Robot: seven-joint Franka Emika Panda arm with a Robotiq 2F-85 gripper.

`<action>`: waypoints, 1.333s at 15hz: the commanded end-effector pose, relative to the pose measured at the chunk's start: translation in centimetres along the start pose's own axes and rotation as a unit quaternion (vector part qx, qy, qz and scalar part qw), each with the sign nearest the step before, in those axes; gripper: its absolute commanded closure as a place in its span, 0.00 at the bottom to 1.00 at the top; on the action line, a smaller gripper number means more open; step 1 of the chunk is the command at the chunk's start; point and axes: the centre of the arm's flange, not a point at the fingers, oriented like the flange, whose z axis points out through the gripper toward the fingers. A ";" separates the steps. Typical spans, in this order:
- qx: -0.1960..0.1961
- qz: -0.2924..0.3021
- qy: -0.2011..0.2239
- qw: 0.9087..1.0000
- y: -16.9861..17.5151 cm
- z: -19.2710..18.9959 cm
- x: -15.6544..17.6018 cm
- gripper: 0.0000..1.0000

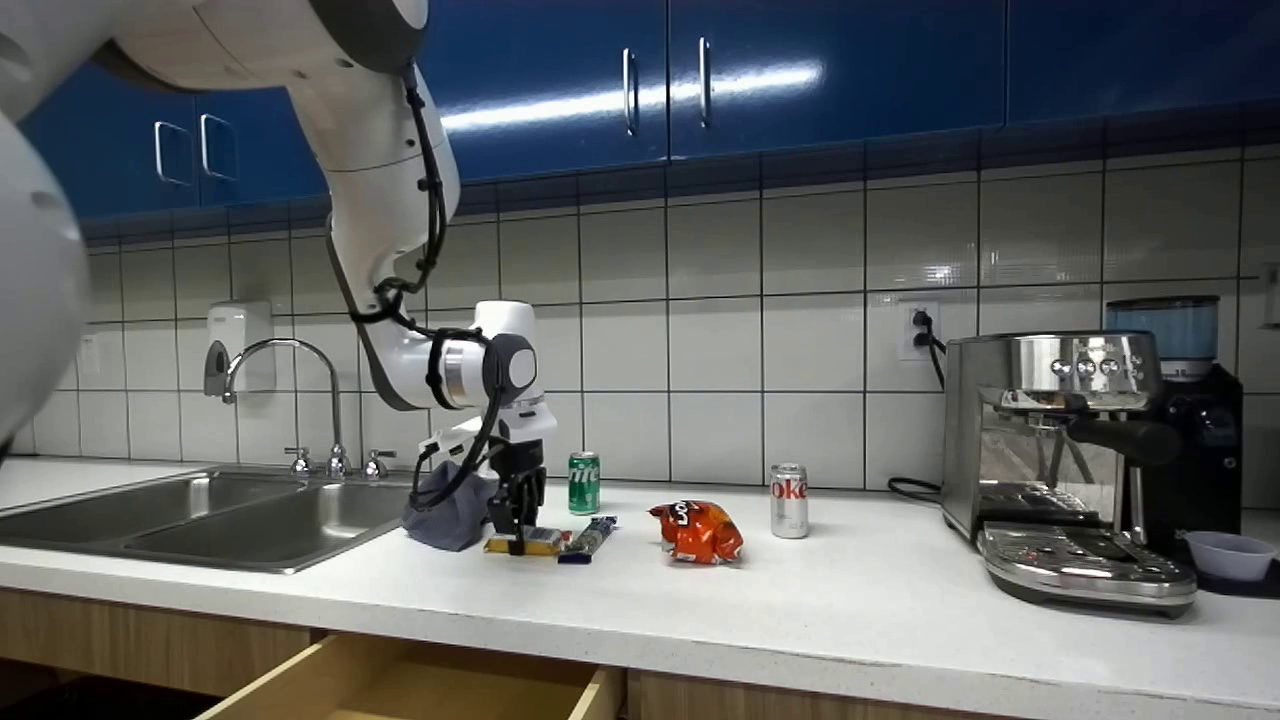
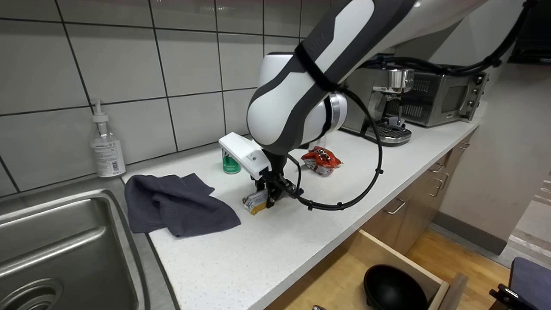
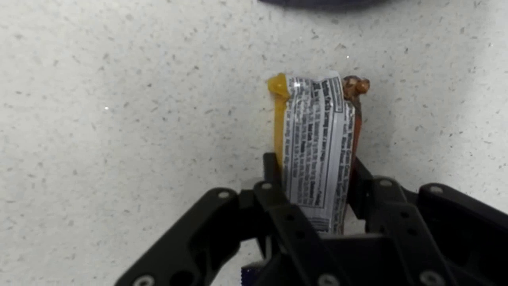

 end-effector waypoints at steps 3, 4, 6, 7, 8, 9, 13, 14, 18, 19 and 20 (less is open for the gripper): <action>0.015 0.003 0.007 1.000 0.0 -2.2 -0.1 0.83; 0.017 -0.001 0.007 1.000 0.2 -2.4 -0.2 0.83; 0.018 -0.013 0.009 1.000 0.7 -3.2 -0.7 0.83; 0.019 -0.020 0.009 1.000 1.0 -3.5 -0.9 0.83; 0.018 -0.028 0.010 0.999 1.5 -3.9 -1.2 0.83; 0.016 -0.035 0.010 0.999 2.1 -4.2 -1.5 0.83; 0.008 -0.065 0.009 0.998 4.9 -5.0 -2.8 0.83; 0.005 -0.074 0.010 0.997 5.7 -5.2 -3.2 0.83; -0.007 -0.103 0.018 0.994 8.8 -6.3 -4.2 0.83; -0.011 -0.115 0.021 0.993 9.6 -6.5 -4.4 0.83; -0.013 -0.127 0.023 0.992 10.3 -6.7 -4.6 0.83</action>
